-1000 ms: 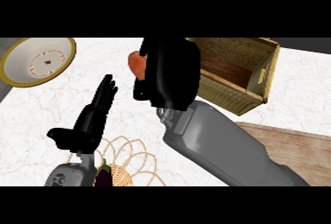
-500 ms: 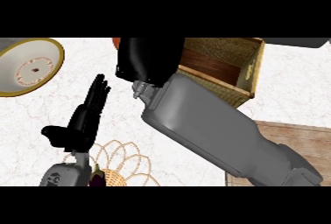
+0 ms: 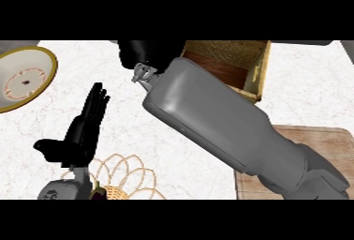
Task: Pick the sweet potato from the cutting board and place it in the basket
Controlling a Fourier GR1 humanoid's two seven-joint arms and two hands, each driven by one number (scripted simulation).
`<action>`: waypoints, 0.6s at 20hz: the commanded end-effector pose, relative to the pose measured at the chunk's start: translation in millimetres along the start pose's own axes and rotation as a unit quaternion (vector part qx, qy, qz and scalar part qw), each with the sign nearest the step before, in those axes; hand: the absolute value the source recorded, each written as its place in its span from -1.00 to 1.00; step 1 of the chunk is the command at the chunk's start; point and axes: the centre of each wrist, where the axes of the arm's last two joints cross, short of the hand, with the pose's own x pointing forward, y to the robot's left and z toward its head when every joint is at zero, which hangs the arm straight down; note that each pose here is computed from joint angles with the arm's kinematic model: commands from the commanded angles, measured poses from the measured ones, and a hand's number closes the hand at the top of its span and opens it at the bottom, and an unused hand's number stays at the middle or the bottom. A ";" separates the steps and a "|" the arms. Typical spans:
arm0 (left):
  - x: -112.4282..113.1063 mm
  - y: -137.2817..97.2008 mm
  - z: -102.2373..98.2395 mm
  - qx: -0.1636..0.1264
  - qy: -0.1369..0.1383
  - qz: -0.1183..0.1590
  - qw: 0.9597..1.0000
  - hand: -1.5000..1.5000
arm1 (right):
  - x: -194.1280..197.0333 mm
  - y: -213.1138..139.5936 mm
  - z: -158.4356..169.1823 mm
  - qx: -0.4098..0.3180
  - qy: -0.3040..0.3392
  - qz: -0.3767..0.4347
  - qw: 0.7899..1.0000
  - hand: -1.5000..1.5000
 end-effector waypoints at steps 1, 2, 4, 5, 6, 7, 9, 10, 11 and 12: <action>-1.9 2.8 8.9 0.007 -0.002 0.007 1.000 0.00 | 7.4 1.5 -3.2 -0.013 0.124 -0.018 0.992 1.00; 3.1 0.5 5.5 0.015 -0.006 0.004 1.000 0.00 | 8.8 -2.9 0.9 -0.007 0.119 -0.026 0.992 1.00; -1.1 13.6 4.0 0.024 -0.006 -0.007 1.000 0.00 | -2.3 7.7 -11.8 -0.004 0.126 -0.019 0.992 1.00; -7.9 6.9 17.7 0.023 -0.001 0.005 1.000 0.00 | 10.4 -6.2 -5.9 -0.009 0.121 -0.019 0.992 1.00; -3.5 14.9 12.7 0.030 -0.002 -0.005 1.000 0.00 | -11.7 20.1 -4.5 0.002 0.126 -0.003 0.992 1.00; 2.3 -1.1 6.3 0.020 -0.003 -0.003 1.000 0.00 | -4.6 15.8 -6.5 0.002 0.129 0.005 0.992 1.00; -5.1 11.0 16.8 0.021 -0.004 0.009 1.000 0.00 | -11.8 19.6 -14.2 0.005 0.127 0.004 0.992 1.00; -4.3 16.9 15.2 0.026 -0.002 -0.003 1.000 0.00 | -11.0 21.0 -5.5 0.007 0.130 -0.001 0.992 1.00; -0.9 13.8 18.1 0.037 -0.005 0.000 0.999 0.00 | -20.8 27.8 -13.8 0.021 0.132 0.024 0.991 1.00; -2.5 14.6 16.8 0.036 -0.014 0.003 0.999 0.00 | -25.1 32.0 -17.5 0.022 0.135 0.021 0.990 1.00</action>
